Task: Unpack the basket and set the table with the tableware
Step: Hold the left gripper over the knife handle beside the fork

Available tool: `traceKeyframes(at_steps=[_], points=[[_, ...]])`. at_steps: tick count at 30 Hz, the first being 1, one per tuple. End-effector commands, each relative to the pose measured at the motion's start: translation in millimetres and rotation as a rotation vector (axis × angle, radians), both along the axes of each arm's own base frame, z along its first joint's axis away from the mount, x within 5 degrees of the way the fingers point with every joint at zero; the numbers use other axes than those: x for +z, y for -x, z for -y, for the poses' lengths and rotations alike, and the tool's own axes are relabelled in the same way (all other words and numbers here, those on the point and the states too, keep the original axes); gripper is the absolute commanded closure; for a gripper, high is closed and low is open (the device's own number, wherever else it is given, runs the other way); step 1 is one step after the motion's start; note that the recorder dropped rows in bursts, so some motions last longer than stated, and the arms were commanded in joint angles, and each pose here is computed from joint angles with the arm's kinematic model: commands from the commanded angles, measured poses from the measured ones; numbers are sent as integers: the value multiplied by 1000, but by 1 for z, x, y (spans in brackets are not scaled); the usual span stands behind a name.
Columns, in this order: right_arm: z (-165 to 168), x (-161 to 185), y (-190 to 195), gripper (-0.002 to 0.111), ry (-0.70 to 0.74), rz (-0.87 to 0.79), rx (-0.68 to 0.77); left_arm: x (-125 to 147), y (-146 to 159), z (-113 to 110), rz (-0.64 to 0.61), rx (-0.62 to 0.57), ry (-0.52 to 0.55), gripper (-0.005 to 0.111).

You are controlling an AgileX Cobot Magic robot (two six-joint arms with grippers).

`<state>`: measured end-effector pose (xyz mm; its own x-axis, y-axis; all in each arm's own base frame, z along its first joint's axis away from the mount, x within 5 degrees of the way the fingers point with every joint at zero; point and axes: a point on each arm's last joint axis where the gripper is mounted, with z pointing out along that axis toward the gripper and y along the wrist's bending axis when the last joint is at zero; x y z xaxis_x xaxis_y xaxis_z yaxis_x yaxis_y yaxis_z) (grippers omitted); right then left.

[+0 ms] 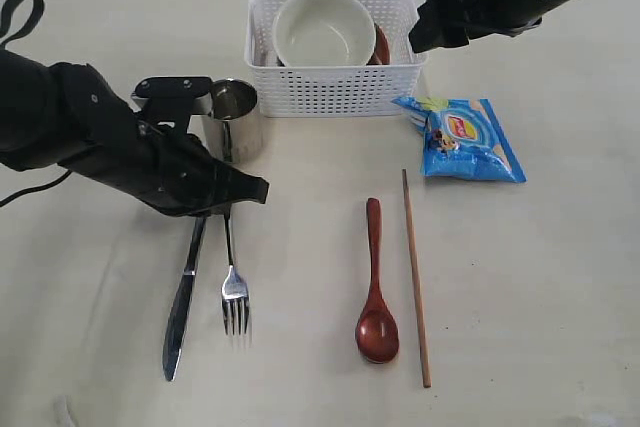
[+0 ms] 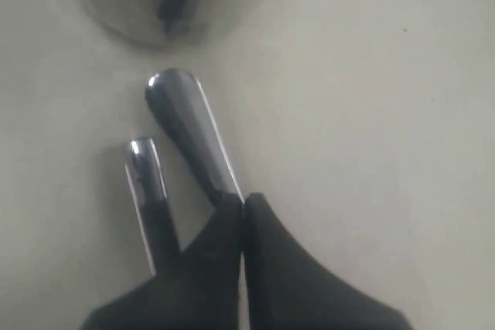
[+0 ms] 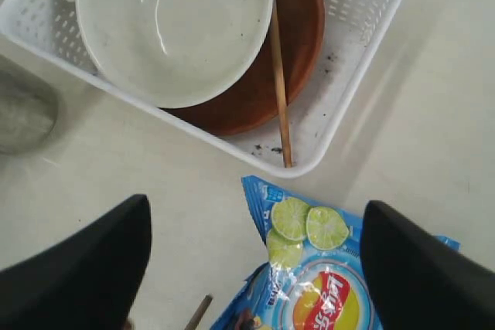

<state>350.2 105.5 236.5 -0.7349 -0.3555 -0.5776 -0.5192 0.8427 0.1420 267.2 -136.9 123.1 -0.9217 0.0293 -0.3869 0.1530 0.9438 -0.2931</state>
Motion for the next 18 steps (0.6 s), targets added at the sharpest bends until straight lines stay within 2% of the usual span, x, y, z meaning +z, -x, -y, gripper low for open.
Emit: traceKeyframes(at_steps=[1,18], points=[[2,1,1,37,-3,2,-6,-3,2,-3,-6,8,-10,106],[2,1,1,37,-3,2,-6,-5,2,-6,-2,18,-17,106]])
